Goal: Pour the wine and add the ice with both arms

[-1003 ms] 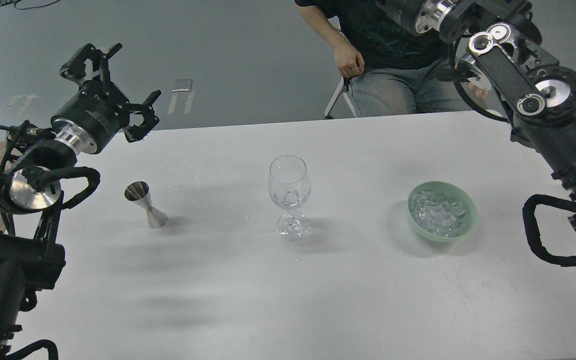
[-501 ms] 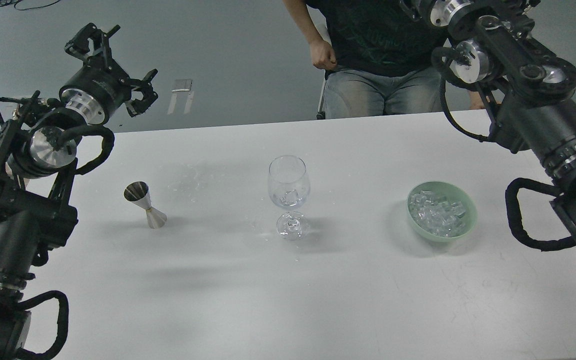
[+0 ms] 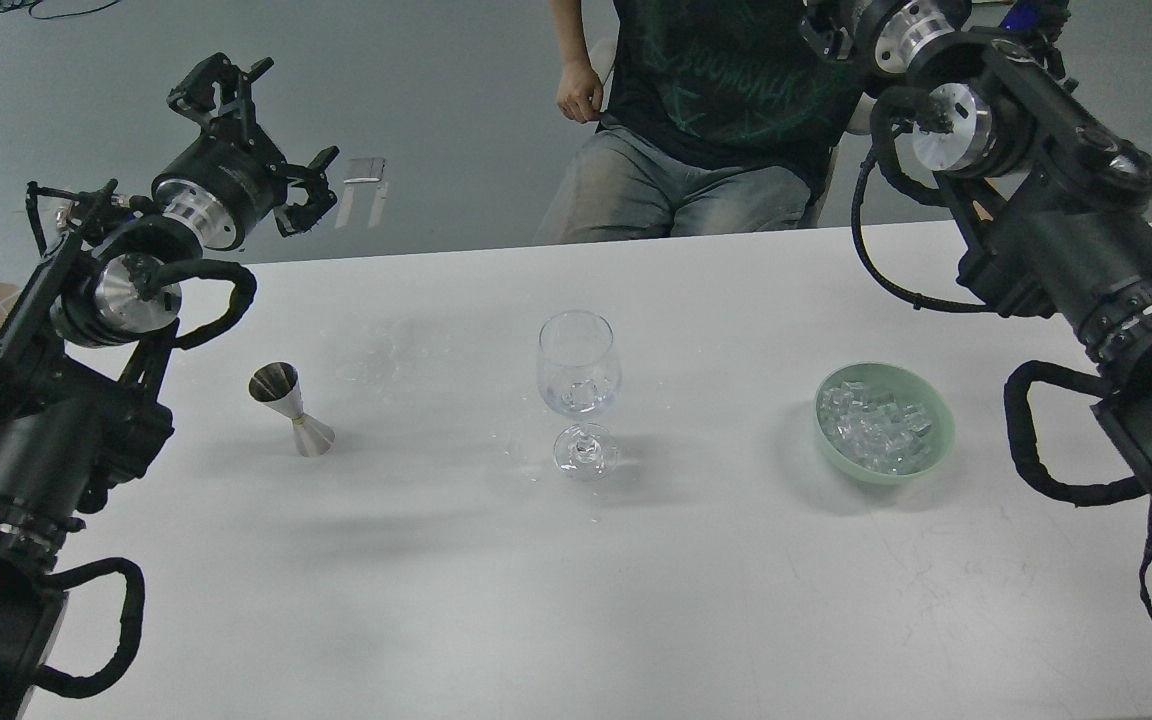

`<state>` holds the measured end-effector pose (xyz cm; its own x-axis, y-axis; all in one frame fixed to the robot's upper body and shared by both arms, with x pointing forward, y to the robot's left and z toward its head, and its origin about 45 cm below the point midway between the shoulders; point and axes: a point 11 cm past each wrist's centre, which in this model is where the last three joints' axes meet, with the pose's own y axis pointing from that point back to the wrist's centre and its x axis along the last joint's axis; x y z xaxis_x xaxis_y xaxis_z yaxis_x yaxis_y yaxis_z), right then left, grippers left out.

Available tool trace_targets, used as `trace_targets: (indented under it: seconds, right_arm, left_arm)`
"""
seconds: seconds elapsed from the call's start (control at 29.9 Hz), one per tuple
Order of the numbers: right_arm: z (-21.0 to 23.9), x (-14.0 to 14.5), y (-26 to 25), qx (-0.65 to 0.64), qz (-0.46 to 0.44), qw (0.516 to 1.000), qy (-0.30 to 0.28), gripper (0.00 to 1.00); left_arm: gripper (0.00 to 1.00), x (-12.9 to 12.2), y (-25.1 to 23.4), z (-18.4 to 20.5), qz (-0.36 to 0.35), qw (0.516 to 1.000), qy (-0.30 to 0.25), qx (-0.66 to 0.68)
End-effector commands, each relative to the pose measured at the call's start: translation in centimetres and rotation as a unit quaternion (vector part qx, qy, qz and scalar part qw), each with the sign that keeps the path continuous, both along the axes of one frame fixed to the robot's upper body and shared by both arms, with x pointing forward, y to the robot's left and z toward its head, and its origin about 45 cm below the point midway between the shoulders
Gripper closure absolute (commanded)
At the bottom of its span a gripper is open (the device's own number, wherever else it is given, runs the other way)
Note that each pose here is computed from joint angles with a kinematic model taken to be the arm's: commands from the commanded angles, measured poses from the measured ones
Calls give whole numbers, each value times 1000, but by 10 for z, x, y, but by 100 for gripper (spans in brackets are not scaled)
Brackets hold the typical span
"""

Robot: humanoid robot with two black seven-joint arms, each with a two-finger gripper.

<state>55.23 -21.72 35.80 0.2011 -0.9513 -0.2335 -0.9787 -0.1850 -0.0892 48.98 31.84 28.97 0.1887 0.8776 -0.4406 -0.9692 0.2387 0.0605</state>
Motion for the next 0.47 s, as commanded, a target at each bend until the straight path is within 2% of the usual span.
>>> trace_targets:
  seconds: [0.0,0.1,0.23,0.43]
  right_arm:
    - [-5,-3,2,2,7,1000,-2,0]
    - [-6,-9,7,8,19,1000,-16,0]
    - [-5,-12,10,11,32,999,-23,0]
    - [-3,-16,15,86,88,992,-38,0]
  left_arm:
    - [2,0,0,10,5,999,-27,-38]
    - [2,-4,-4,24,-24,996,-59,-59]
    - [2,-7,-10,27,-51,992,-76,-87]
    - [2,-6,-17,24,-70,983,-79,-153]
